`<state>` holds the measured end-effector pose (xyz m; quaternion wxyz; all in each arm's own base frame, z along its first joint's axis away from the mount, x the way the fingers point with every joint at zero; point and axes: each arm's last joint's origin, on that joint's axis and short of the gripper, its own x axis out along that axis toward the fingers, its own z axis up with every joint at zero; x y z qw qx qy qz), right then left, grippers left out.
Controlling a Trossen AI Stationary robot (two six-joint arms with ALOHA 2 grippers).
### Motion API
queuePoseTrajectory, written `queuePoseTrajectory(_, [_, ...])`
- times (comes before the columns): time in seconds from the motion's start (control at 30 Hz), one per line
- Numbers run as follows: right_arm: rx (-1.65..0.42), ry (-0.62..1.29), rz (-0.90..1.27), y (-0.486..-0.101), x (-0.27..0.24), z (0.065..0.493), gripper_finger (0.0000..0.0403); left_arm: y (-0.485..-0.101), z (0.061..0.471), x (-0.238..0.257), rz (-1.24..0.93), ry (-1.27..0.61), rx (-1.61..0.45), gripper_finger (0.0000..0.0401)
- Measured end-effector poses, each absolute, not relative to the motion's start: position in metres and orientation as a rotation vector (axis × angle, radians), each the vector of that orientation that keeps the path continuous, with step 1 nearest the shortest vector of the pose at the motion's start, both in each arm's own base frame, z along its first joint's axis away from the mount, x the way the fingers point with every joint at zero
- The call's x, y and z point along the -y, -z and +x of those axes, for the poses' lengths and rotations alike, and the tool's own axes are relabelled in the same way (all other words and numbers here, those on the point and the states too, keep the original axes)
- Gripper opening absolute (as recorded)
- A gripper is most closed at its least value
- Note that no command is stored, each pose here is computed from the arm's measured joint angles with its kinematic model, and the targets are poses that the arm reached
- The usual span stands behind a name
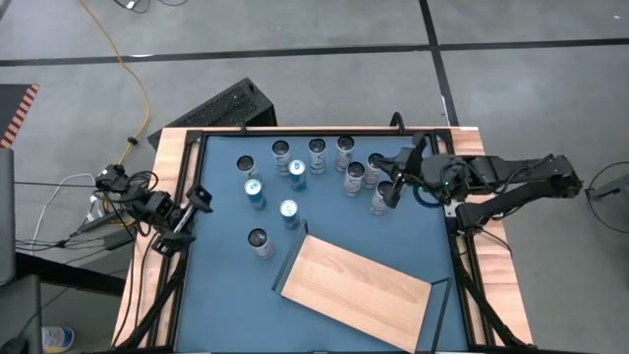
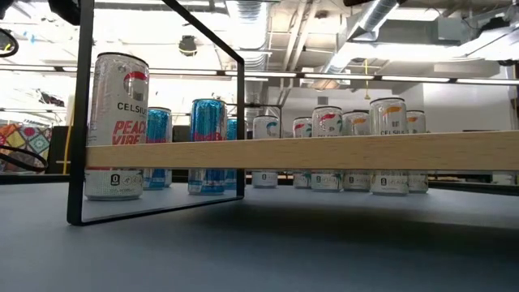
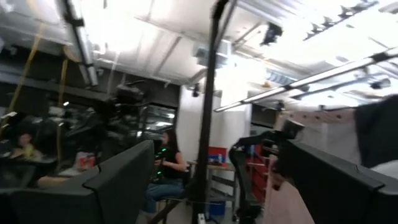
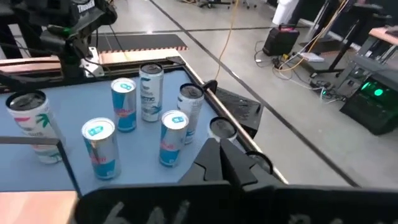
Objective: Place canned beverage on shelf
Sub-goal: Put the middle white pink soda can on the shelf
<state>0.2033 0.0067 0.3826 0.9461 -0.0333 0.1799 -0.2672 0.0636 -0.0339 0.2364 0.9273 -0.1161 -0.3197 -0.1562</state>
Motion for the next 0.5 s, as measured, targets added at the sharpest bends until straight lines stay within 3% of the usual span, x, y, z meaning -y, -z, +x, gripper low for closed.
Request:
queuePoseTrajectory(0.17, [-0.422, 0.524, -0.093, -0.379, -0.005, 0.199, 0.0062, -0.237, 0.063, 0.032, -0.249, 0.275, 0.660, 0.0348])
queuePoseTrajectory(0.4, [-0.547, 0.561, -0.012, -0.365, 0.006, 0.198, 0.0235, -0.243, 0.059, 0.028, -0.313, 0.258, 0.737, 0.0348])
queuePoseTrajectory(0.5, [-0.541, 0.577, 0.024, -0.368, 0.012, 0.203, 0.0287, -0.246, 0.056, 0.027, -0.297, 0.255, 0.776, 0.0348])
